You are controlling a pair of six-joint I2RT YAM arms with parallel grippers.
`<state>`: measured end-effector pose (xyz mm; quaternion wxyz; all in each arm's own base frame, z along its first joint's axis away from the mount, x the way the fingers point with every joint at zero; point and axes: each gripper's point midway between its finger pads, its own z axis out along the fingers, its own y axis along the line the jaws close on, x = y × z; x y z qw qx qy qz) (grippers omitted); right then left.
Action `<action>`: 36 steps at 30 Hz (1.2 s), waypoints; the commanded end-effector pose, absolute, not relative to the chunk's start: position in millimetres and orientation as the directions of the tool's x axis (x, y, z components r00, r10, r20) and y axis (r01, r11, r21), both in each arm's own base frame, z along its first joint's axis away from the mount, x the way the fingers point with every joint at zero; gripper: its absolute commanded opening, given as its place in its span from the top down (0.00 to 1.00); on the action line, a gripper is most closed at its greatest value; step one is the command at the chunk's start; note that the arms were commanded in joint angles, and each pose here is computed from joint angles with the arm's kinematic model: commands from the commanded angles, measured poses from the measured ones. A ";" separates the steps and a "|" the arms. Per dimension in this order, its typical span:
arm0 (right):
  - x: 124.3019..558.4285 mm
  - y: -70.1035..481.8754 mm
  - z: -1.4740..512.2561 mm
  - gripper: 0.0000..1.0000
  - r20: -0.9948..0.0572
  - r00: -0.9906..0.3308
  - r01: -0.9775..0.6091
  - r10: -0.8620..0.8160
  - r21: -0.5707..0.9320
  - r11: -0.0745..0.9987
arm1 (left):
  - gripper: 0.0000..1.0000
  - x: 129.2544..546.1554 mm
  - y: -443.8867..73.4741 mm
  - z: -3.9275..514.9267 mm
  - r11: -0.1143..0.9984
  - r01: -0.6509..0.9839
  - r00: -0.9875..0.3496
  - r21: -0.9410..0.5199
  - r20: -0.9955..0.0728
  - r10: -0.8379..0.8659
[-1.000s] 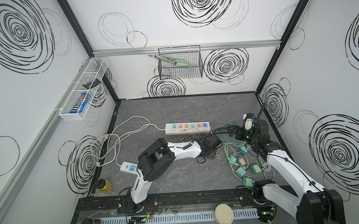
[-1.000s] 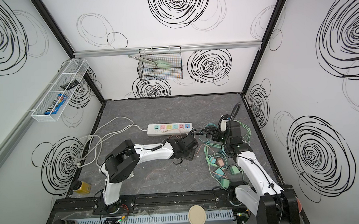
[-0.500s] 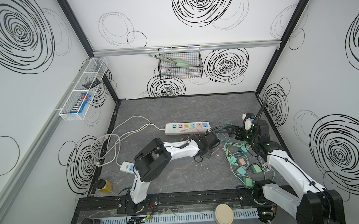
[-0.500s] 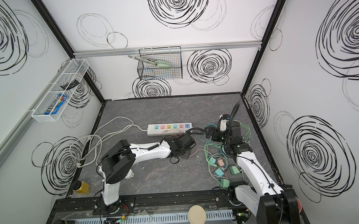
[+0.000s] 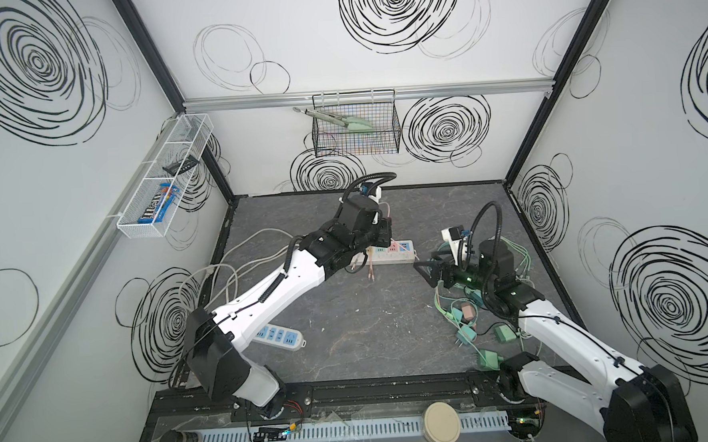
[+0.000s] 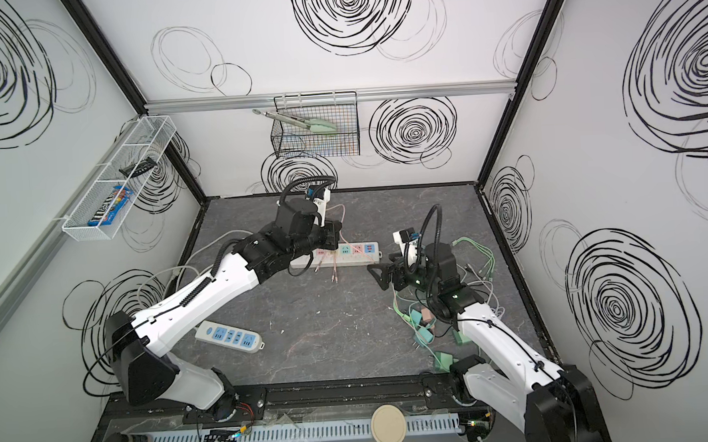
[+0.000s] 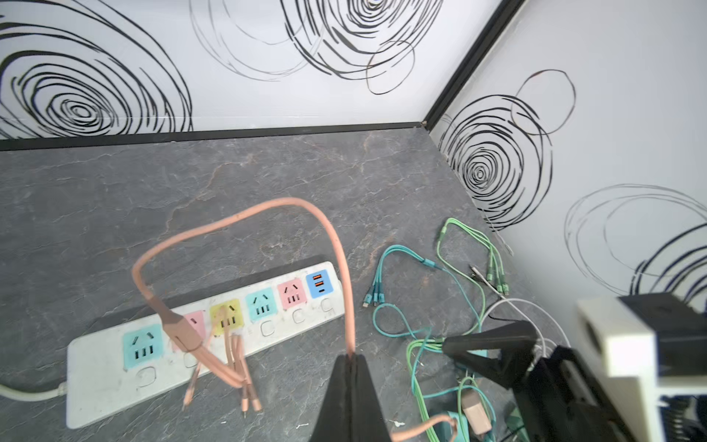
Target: Insert the plug
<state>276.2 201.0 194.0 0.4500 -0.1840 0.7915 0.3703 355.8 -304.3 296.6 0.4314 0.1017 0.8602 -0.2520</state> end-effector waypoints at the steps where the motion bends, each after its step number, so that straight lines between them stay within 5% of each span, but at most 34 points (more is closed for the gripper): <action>1: 272.2 212.4 180.4 0.01 -0.878 -0.478 -0.686 -0.026 0.354 0.636 | 1.00 355.2 -300.5 312.0 0.835 0.421 -0.602 -0.353 -0.797 -0.033; 5: 280.4 205.2 152.4 0.10 -0.849 -0.526 -0.599 -0.050 0.328 0.731 | 1.00 357.5 -292.6 322.3 0.833 0.417 -0.595 -0.363 -0.802 -0.052; 11: 284.7 183.6 127.4 0.57 -0.760 -0.650 -0.429 -0.016 0.350 0.833 | 1.00 361.3 -258.7 337.6 0.863 0.359 -0.563 -0.355 -0.820 -0.103; 16: 293.2 177.2 183.4 1.00 -0.859 -0.510 -0.453 0.038 0.306 0.837 | 1.00 351.3 -258.7 325.3 0.849 0.379 -0.592 -0.369 -0.802 -0.084; 24: 306.7 173.0 335.6 1.00 -0.981 -0.181 -0.519 0.066 0.153 0.841 | 1.00 337.1 -286.9 354.7 0.782 0.492 -0.547 -0.384 -0.835 -0.066; 36: 316.5 170.7 418.7 1.00 -0.995 -0.025 -0.507 0.099 0.099 0.856 | 1.00 327.9 -291.3 407.6 0.772 0.549 -0.434 -0.319 -0.899 -0.063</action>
